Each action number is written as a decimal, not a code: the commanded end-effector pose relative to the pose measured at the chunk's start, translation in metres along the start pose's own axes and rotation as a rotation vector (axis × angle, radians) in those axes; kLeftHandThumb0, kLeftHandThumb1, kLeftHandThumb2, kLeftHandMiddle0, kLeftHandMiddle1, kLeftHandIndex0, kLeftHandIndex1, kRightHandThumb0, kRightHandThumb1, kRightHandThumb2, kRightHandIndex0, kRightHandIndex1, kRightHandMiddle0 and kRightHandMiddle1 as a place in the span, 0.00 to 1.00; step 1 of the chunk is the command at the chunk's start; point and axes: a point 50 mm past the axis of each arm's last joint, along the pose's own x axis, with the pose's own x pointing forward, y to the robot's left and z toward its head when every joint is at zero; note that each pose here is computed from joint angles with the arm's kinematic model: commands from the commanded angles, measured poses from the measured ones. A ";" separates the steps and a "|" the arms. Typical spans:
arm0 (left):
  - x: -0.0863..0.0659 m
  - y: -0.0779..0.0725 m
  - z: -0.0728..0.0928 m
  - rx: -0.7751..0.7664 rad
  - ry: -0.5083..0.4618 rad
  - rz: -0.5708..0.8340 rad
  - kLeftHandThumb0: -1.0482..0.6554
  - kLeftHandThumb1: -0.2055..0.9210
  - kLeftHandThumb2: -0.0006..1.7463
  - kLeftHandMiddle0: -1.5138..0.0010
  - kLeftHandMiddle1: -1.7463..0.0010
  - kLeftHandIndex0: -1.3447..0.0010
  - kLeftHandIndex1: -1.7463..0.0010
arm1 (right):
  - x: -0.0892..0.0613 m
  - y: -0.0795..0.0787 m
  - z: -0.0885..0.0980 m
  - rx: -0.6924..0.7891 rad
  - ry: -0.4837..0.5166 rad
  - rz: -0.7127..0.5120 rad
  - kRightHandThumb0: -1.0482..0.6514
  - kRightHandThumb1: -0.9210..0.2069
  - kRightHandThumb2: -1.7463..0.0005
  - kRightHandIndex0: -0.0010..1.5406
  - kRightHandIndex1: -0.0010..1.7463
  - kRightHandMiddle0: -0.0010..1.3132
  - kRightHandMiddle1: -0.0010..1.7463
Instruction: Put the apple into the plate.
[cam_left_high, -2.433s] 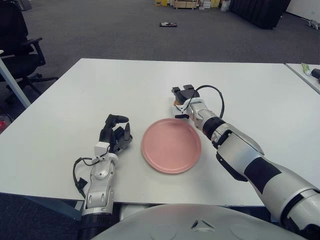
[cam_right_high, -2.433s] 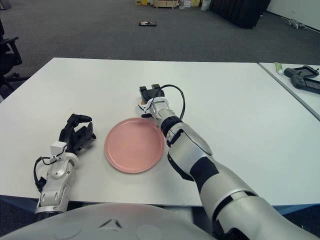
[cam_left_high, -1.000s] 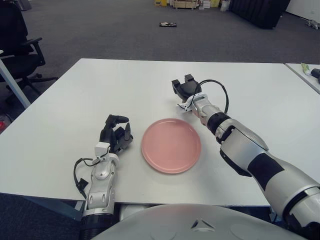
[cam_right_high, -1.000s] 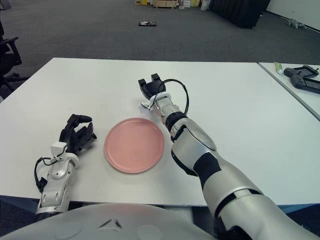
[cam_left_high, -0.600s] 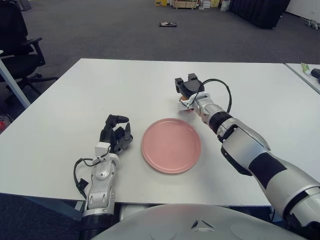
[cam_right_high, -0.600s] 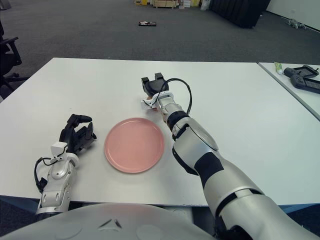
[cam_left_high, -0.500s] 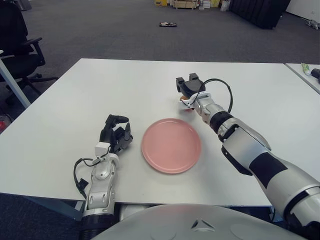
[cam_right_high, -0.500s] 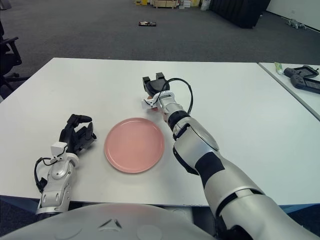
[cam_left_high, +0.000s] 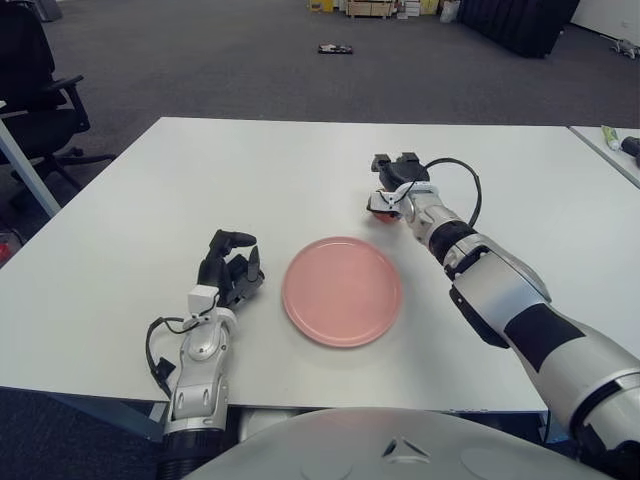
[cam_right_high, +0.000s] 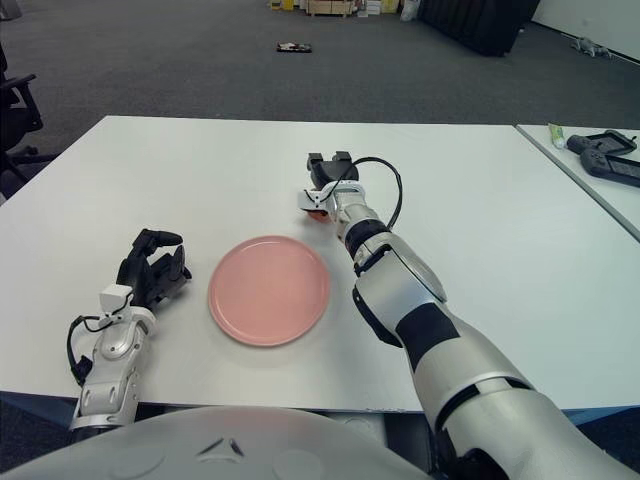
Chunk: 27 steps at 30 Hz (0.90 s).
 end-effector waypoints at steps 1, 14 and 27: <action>0.000 0.002 0.003 0.002 -0.016 -0.008 0.40 0.84 0.44 0.48 0.00 0.78 0.00 | -0.002 0.007 -0.008 0.020 0.029 0.039 0.19 0.23 0.62 0.00 0.00 0.00 0.11; 0.000 0.003 0.003 0.015 -0.019 -0.014 0.40 0.84 0.44 0.49 0.00 0.78 0.00 | -0.004 0.015 -0.006 0.042 0.021 0.078 0.16 0.23 0.66 0.00 0.00 0.00 0.00; -0.001 0.004 0.003 0.001 -0.015 -0.008 0.40 0.83 0.45 0.48 0.00 0.77 0.00 | -0.005 0.019 -0.004 0.019 0.008 0.084 0.22 0.24 0.65 0.00 0.00 0.00 0.00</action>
